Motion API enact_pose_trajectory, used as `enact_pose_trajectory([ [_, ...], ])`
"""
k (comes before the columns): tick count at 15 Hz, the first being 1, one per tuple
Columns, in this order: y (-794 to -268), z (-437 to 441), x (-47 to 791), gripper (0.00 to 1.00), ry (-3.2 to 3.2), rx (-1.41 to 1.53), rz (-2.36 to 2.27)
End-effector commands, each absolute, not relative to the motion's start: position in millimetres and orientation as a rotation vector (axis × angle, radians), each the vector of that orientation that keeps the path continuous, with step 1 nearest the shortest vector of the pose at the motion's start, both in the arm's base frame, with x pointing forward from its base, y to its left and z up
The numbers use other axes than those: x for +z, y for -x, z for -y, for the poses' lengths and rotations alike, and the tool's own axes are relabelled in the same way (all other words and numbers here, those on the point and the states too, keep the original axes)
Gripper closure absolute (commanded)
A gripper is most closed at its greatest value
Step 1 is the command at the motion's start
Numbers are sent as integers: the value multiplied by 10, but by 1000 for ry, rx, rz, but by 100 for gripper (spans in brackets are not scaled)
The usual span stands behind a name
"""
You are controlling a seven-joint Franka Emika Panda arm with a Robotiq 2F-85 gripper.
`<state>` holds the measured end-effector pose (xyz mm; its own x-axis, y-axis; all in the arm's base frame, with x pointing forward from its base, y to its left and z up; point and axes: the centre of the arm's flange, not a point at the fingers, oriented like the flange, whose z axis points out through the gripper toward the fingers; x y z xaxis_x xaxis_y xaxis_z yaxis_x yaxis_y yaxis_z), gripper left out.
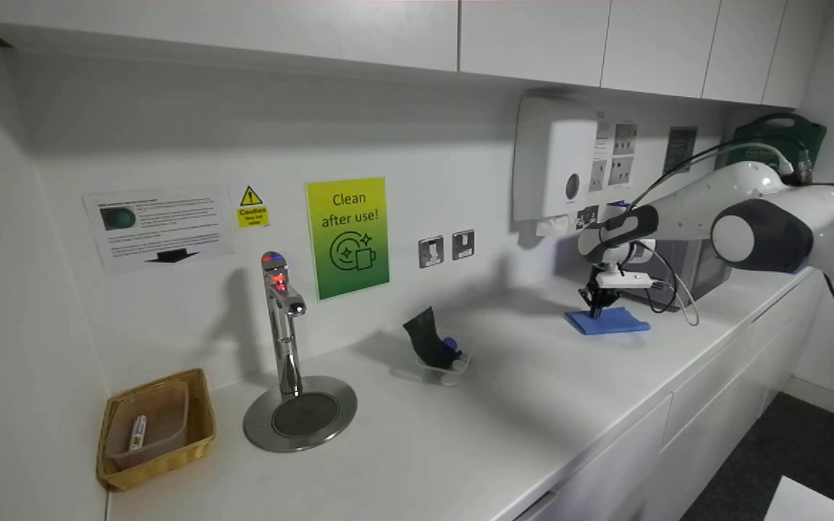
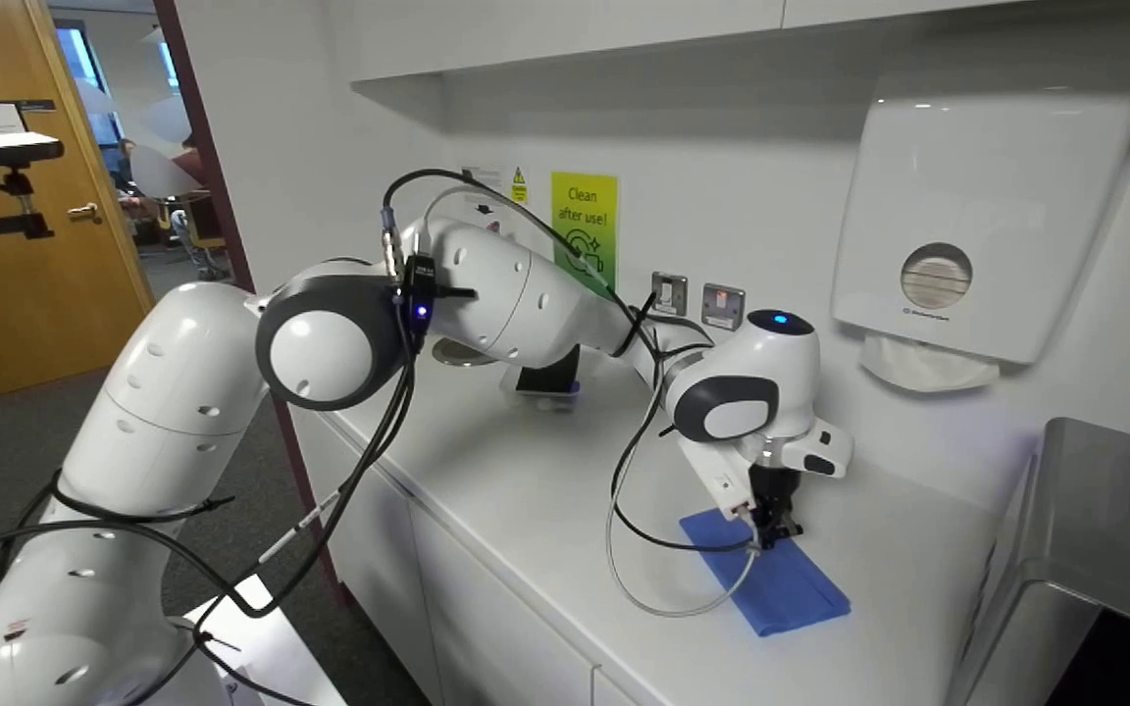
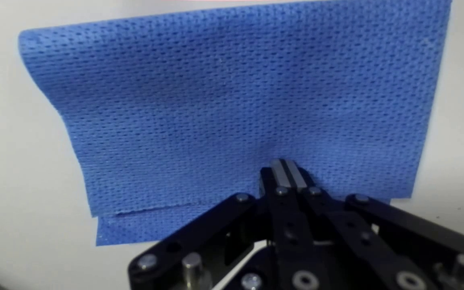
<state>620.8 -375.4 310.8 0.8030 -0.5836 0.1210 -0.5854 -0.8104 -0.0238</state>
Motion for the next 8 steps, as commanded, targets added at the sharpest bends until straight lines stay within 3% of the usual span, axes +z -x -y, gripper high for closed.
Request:
enact_pose_trajectory([
  [1, -6596, 3611, 3151, 100, -2985, 163, 905],
  [8, -7052, 2919, 3204, 100, -3046, 153, 752],
])
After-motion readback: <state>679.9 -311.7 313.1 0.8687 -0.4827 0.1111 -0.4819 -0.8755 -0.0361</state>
